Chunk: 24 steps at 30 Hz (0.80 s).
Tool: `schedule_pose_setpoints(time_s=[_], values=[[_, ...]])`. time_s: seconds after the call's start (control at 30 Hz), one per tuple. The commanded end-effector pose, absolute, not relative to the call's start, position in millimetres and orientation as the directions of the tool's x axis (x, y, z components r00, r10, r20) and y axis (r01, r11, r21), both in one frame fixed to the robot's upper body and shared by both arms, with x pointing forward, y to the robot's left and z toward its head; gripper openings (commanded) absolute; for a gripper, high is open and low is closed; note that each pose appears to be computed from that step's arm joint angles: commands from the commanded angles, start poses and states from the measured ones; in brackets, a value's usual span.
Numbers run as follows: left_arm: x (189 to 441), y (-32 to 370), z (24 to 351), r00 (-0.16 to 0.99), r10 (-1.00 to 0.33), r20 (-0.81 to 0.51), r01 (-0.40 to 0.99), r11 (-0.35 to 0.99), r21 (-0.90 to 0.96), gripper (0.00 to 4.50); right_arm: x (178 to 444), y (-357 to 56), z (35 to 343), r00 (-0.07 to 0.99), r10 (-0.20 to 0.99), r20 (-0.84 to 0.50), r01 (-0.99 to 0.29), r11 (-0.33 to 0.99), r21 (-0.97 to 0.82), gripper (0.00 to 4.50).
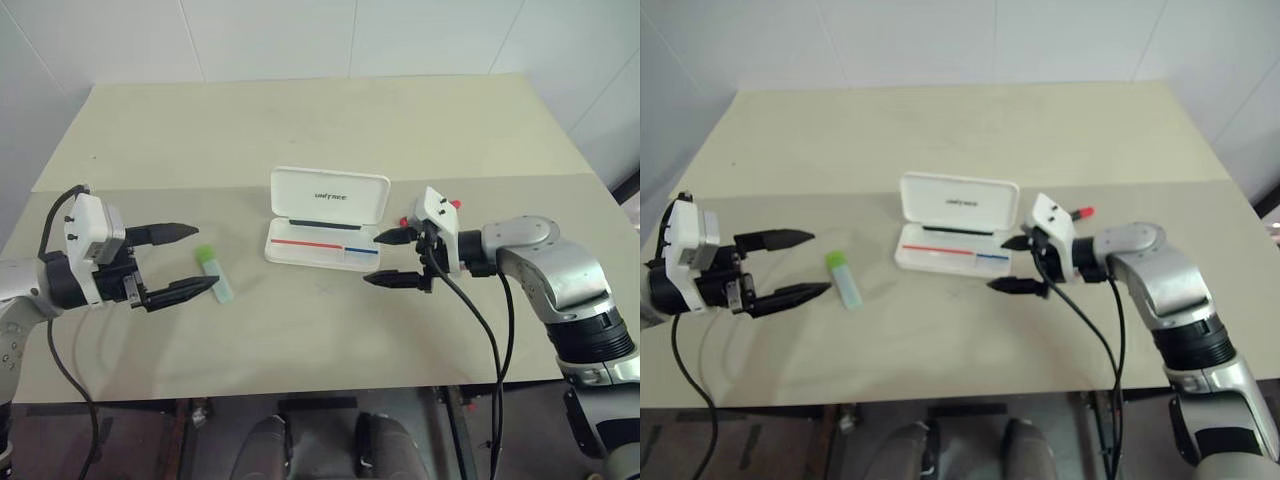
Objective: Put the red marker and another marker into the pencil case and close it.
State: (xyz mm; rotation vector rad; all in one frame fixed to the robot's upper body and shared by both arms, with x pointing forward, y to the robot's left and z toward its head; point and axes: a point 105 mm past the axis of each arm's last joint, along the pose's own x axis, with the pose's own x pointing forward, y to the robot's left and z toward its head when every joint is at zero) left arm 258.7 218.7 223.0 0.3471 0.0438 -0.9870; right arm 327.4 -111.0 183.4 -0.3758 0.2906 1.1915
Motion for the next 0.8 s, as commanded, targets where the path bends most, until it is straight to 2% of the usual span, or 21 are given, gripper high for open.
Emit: schedule_pose_setpoints(time_s=[0.03, 0.4, 0.8], values=[[254, 219, 236, 0.563, -0.810, -0.165, 0.808, 0.498, 0.314, 4.49, 327, -106, 195, 0.343, 0.853, -0.394, -0.938, 0.292, -0.186, 4.50], [258, 218, 239, 0.538, -0.824, -0.180, 0.822, 0.466, 0.326, 4.49, 329, -106, 188, 0.342, 0.839, -0.424, -0.938, 0.275, -0.213, 4.50], [252, 220, 239, 0.492, -0.841, -0.225, 0.858, 0.423, 0.292, 4.49, 332, -83, 172, 0.275, 0.842, -0.464, -0.957, 0.193, -0.217, 4.50]])
